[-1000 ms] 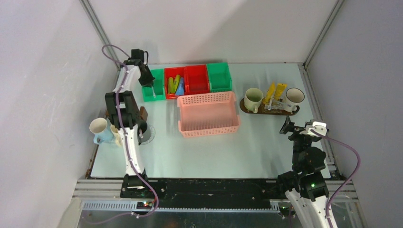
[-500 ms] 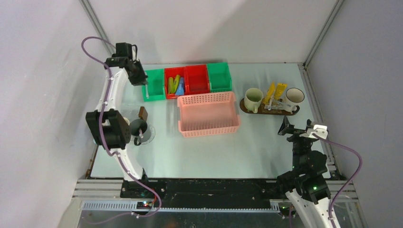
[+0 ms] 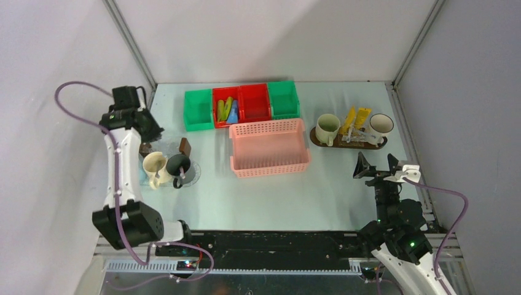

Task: Prepare toiletry sets of a toothbrush and toothpaste on the tray
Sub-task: Pick up the toothbrush from the storage box.

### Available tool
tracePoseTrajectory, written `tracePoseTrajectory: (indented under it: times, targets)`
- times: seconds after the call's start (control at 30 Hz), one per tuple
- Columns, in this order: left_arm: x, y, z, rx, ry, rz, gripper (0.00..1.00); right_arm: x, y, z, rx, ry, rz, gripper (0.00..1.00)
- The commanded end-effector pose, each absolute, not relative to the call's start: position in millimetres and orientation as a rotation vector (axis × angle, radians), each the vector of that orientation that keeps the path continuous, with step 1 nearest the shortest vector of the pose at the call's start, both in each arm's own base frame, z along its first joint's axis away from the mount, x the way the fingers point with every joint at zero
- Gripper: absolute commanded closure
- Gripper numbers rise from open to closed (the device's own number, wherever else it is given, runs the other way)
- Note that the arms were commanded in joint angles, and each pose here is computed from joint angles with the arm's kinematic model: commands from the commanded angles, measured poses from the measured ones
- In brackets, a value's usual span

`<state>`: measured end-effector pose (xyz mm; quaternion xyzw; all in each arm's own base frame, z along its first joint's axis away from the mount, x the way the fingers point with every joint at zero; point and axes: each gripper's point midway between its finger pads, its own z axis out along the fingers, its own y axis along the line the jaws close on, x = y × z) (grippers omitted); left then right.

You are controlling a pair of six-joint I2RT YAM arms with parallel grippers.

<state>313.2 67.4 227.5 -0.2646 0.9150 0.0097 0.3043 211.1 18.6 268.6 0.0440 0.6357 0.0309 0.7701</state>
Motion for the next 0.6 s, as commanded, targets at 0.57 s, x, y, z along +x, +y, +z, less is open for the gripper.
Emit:
tracePoseTrajectory:
  times: [0.57]
  targets:
    - [209,163,221,-1.101,2.53,0.465,1.0,197,27,288,0.103,1.276,0.183,0.08]
